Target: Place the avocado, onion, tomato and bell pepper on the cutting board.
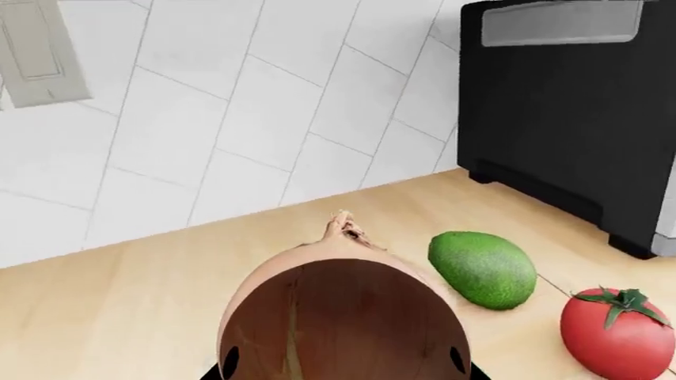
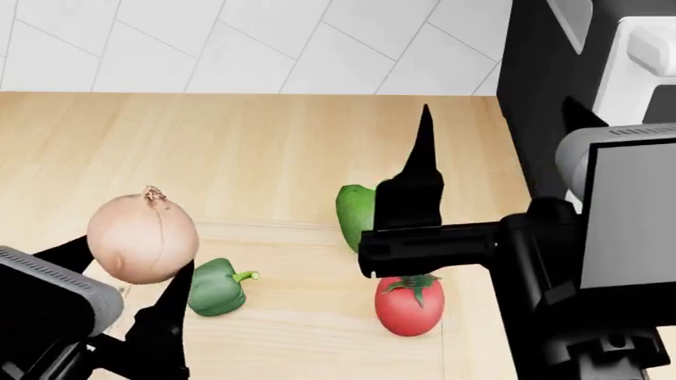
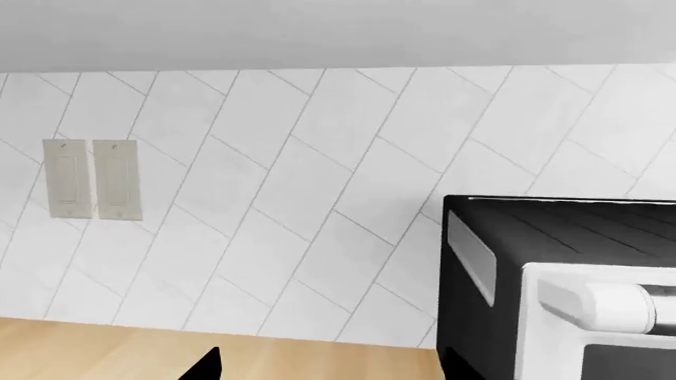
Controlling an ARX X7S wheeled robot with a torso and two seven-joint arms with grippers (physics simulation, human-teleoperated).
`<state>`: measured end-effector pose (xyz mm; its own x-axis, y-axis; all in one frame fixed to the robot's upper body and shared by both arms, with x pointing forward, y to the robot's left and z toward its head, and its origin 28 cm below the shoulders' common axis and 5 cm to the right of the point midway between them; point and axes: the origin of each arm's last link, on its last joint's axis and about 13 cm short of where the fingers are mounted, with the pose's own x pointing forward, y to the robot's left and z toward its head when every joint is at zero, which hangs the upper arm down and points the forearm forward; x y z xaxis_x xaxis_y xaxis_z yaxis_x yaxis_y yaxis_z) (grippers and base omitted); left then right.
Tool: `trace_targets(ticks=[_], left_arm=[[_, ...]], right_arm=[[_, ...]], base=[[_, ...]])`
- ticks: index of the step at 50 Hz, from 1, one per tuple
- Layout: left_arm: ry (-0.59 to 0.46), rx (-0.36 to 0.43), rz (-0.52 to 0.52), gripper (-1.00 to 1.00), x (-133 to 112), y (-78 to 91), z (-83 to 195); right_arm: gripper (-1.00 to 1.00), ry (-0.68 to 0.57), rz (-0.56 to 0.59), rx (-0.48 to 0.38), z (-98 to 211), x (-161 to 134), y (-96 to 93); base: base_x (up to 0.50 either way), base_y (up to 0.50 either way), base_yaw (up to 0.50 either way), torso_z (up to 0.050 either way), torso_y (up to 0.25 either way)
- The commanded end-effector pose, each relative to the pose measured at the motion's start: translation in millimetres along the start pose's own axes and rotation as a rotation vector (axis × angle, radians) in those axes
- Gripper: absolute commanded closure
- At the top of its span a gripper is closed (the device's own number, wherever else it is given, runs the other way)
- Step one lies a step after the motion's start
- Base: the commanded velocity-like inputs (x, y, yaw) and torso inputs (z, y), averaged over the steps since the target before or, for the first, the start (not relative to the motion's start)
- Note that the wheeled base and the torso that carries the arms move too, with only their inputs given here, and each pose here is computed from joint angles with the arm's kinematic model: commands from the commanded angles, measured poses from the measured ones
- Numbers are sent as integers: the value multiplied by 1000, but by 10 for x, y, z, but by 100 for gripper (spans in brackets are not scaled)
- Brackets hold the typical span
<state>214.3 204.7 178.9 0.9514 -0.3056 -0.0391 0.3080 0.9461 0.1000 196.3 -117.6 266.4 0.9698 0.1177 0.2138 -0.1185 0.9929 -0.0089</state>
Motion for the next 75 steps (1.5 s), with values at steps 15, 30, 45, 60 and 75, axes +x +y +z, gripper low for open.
trace_targets(ticks=[15,30,45,60,75], left_arm=[[5,-36,-277,100,423,-382,-95],[72,-57,-335,100,457,-497,-303],[208,-100,-329,100,566,-507,-687],[202,-128,-330,-100,511,-503,-647],[-58,-150,-360,-100,19,-449,197]], right_arm=[[-100,-40,-13,34,-27,29,-22],[-100,-23,-10,39,-27,-39,-17],[-100,-7,-10,41,-17,-101,0],[-100,-2,-6,46,-14,-98,1],[-100,-3,-7,44,-28,-81,7]], base=[[0,0,0,0,0],[0,0,0,0,0],[0,0,0,0,0],[0,0,0,0,0],[0,0,0,0,0]])
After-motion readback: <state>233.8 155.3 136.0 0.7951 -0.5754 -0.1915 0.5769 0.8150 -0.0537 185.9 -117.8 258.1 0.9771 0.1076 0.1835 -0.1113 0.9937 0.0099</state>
